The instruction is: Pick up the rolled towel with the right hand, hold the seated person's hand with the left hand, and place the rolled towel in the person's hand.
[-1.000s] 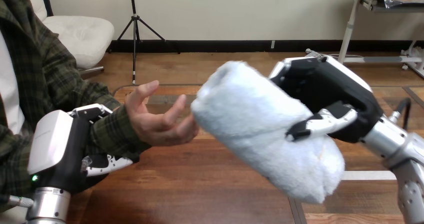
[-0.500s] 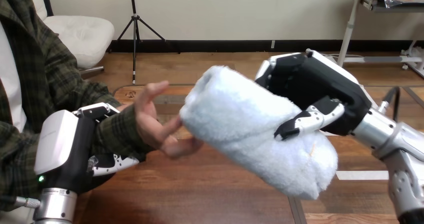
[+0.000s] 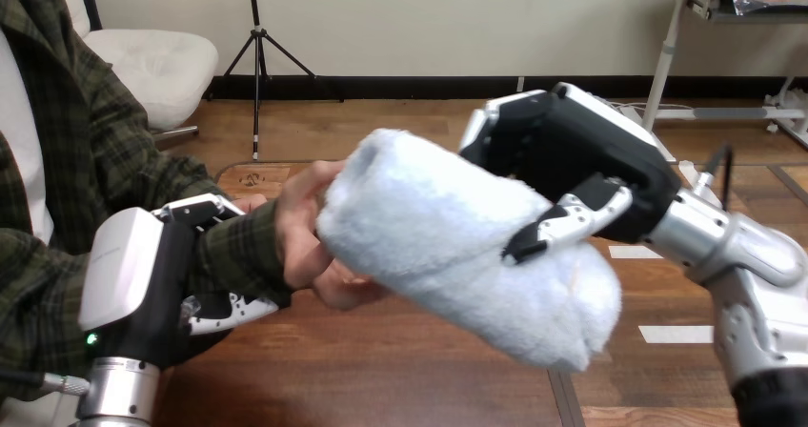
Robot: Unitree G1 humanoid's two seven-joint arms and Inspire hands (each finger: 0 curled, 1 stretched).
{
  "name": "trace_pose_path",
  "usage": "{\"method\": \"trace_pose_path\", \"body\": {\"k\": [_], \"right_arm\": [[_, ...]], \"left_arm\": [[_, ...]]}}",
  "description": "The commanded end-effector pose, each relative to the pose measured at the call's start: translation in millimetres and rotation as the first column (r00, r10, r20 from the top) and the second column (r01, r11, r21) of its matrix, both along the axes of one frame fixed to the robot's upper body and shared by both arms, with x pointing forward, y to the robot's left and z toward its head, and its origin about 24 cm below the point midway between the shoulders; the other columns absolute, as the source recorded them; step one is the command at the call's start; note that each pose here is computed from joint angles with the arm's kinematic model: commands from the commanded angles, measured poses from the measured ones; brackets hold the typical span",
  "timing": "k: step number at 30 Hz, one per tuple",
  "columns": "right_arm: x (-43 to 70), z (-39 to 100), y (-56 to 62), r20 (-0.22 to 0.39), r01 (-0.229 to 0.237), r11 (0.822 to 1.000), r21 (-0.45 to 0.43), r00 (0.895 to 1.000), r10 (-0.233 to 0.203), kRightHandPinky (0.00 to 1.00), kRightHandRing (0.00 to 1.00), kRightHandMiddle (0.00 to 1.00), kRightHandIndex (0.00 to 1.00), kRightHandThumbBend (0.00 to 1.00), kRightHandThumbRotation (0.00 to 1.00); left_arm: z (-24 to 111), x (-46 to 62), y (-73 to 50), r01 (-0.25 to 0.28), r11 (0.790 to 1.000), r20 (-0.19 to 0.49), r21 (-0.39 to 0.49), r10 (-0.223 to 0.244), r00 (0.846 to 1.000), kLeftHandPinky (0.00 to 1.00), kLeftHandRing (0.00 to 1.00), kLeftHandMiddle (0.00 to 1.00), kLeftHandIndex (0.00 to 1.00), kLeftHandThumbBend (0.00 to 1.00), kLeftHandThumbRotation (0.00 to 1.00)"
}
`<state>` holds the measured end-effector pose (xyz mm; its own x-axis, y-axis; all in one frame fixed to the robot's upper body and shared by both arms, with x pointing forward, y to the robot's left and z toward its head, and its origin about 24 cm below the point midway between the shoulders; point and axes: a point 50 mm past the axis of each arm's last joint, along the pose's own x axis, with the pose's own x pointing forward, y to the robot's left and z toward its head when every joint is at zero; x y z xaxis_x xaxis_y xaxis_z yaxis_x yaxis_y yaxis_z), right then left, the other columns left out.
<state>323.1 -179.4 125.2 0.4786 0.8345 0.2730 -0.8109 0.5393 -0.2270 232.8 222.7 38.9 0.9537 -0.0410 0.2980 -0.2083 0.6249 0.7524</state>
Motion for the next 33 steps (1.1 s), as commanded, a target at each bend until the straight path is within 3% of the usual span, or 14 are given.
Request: {"method": "trace_pose_path", "body": {"k": [1, 9, 33], "right_arm": [[16.3, 35.0, 21.2, 0.133, -0.063, 0.998, 0.023, 0.989, 0.059, 0.26, 0.33, 0.4, 0.45, 0.82, 0.0], [21.6, 34.9, 32.8, 0.129, -0.115, 0.993, 0.011, 0.985, 0.112, 0.26, 0.32, 0.39, 0.44, 0.81, 0.0], [25.3, 22.7, 60.8, 0.087, -0.178, 0.98, -0.084, 0.979, 0.185, 0.22, 0.28, 0.37, 0.41, 0.83, 0.0]], "left_arm": [[18.3, 6.8, -22.7, 0.081, 0.997, 0.091, -0.02, -0.079, 0.993, 0.34, 0.38, 0.43, 0.45, 0.95, 0.0], [20.4, 4.0, -28.6, 0.099, 0.994, 0.1, -0.043, -0.094, 0.991, 0.34, 0.38, 0.43, 0.45, 0.95, 0.0], [25.3, -3.4, -37.2, 0.121, 0.99, 0.099, -0.073, -0.114, 0.989, 0.33, 0.37, 0.43, 0.44, 0.93, 0.0]]}}
